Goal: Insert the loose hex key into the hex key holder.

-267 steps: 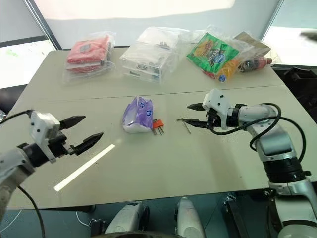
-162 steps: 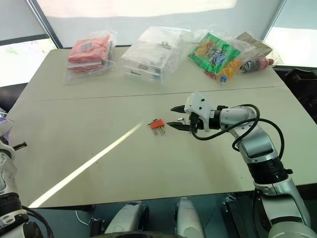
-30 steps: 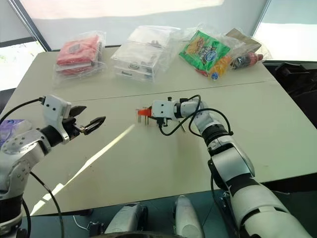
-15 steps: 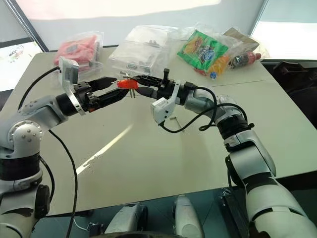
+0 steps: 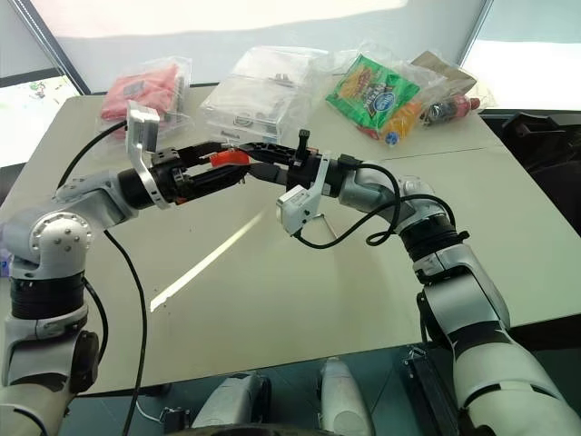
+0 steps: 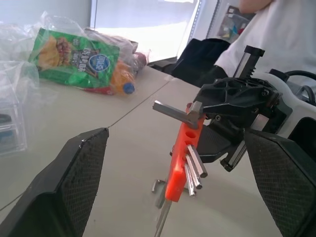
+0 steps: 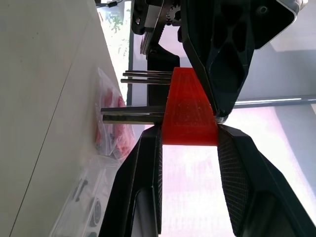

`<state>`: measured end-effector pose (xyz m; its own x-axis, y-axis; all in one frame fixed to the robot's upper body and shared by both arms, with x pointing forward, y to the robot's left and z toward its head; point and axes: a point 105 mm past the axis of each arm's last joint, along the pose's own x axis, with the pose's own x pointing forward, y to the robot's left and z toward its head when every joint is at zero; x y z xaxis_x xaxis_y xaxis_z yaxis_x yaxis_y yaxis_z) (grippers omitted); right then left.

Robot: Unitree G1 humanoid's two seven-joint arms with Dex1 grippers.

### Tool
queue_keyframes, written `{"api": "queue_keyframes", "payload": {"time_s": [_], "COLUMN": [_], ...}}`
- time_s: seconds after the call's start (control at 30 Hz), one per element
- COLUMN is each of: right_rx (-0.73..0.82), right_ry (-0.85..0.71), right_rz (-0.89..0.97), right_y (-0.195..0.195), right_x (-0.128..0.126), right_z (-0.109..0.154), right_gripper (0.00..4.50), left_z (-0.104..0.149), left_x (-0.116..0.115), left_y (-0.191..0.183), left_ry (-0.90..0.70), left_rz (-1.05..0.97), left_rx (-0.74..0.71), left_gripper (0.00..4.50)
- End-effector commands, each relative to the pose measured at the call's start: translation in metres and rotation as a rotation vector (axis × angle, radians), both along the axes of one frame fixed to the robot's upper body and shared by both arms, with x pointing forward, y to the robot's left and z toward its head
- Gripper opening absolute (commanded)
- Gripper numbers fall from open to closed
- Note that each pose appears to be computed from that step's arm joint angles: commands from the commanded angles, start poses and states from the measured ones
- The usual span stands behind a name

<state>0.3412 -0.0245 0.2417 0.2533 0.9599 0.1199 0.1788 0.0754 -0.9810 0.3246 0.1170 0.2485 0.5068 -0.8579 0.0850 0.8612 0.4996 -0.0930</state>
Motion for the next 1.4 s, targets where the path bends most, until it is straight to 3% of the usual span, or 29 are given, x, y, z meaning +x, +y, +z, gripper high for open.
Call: {"api": "queue_keyframes", "payload": {"time_s": [0.03, 0.13, 0.37, 0.83, 1.07, 1.17, 1.27, 1.4], "right_rx": [0.03, 0.028, 0.029, 0.048, 0.035, 0.022, 0.073, 0.163], "right_ry": [-0.035, -0.032, -0.033, -0.003, 0.034, 0.049, 0.349, 0.952], "right_rz": [0.025, 0.025, 0.025, -0.001, -0.02, -0.036, -0.165, -0.394], "right_y": [0.001, 0.002, 0.002, 0.0, -0.002, -0.004, -0.021, -0.057], "right_x": [-0.007, -0.006, -0.007, -0.001, 0.003, 0.005, 0.03, 0.053], "right_z": [0.014, 0.014, 0.017, 0.023, 0.02, 0.018, 0.009, -0.017], "right_gripper": [0.98, 0.98, 0.98, 0.98, 4.47, 4.47, 4.47, 4.47], "left_z": [0.014, 0.013, 0.006, 0.001, 0.0, 0.0, 0.001, 0.001], "left_x": [-0.002, -0.002, -0.001, -0.002, -0.001, -0.001, 0.0, 0.002], "left_y": [-0.001, -0.001, -0.003, -0.007, -0.006, -0.005, -0.002, 0.0], "left_ry": [-0.067, -0.065, -0.047, -0.041, -0.053, -0.065, -0.119, -0.171], "left_rz": [-0.001, 0.002, -0.005, -0.008, 0.002, 0.012, 0.053, 0.104], "left_rx": [-0.006, -0.008, 0.003, 0.018, 0.035, 0.05, 0.092, 0.113], "left_gripper": [4.5, 3.72, 0.09, 0.04, 0.0, 0.0, 0.0, 0.0]}}
